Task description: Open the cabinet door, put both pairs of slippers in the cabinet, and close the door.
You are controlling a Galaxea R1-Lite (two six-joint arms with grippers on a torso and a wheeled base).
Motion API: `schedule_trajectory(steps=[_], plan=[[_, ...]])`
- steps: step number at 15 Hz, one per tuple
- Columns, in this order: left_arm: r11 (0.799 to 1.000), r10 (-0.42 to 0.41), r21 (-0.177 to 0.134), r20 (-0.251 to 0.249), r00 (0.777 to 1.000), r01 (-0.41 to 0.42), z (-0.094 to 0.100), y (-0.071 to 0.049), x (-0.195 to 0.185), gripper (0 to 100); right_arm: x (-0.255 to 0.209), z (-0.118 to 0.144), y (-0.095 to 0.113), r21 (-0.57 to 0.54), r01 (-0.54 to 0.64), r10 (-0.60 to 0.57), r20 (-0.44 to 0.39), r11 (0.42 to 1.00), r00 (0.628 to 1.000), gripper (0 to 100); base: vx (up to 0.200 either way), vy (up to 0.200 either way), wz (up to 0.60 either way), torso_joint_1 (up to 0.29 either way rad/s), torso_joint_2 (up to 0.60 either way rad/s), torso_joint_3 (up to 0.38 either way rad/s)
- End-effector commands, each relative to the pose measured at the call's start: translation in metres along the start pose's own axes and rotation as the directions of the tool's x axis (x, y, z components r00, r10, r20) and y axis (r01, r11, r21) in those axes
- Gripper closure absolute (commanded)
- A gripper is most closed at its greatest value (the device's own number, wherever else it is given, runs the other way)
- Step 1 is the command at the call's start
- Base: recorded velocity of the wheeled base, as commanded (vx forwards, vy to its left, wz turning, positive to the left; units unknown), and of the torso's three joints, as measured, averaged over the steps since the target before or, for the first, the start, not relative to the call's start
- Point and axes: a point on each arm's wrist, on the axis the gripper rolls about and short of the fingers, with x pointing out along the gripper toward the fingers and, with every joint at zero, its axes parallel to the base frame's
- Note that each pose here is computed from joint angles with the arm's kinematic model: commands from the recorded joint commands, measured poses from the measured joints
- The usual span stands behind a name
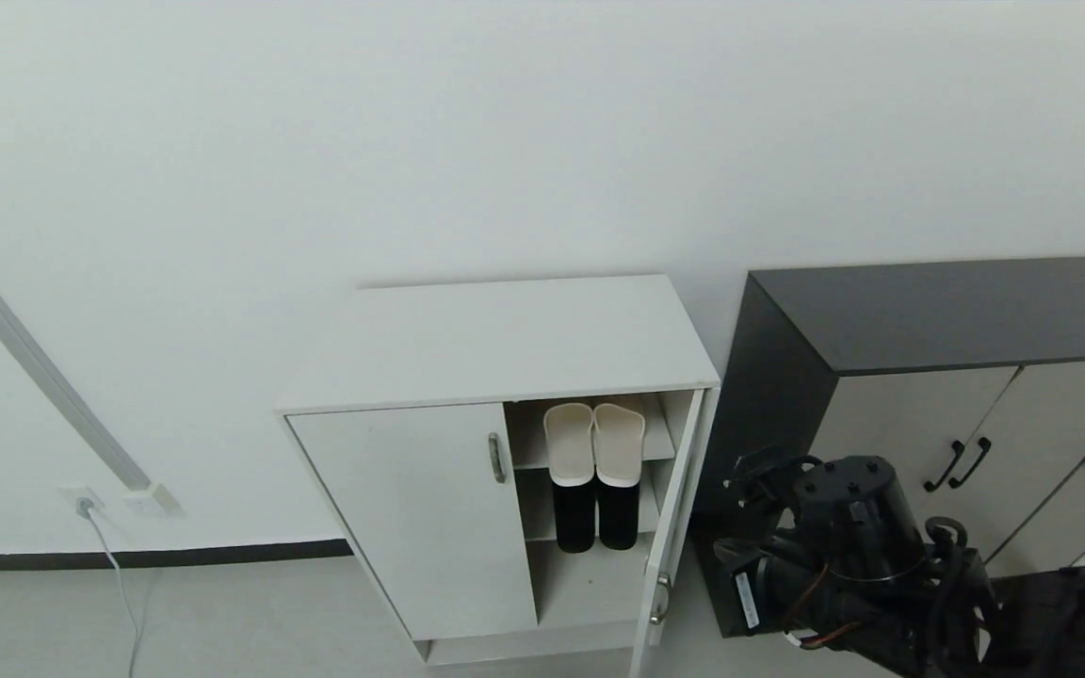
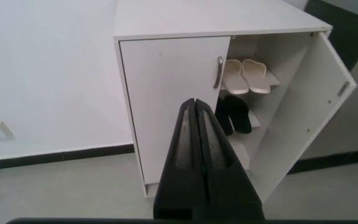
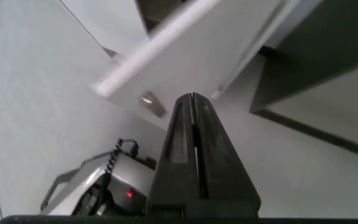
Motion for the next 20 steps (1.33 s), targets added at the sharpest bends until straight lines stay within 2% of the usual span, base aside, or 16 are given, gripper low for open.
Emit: schedule_trajectory(steps=[1,10,16,20], plan=[[1.0,0.001,-0.001,0.0,1.0,-0.001,0.0,0.0,0.0,100,0.002,-0.012,-0.001,-0.005,0.004,-0.004,-0.022,1.0,1.0,100,0.0,0.0,0.0,0.0,0.0,0.0],[1.0,0.002,0.001,0.0,1.0,-0.002,0.0,0.0,0.0,100,0.055,-0.026,0.01,-0.001,0.001,-0.001,-0.017,1.0,1.0,100,0.0,0.0,0.0,0.0,0.0,0.0],[1.0,0.002,-0.001,0.0,1.0,-0.002,0.0,0.0,0.0,100,0.09,-0.019,0.015,0.01,0.007,-0.007,0.008,1.0,1.0,100,0.0,0.0,0.0,0.0,0.0,0.0],[1.0,0.002,-0.001,0.0,1.0,-0.002,0.0,0.0,0.0,100,0.108,-0.007,0.017,0.024,0.01,-0.011,0.052,1.0,0.999,100,0.0,0.0,0.0,0.0,0.0,0.0]])
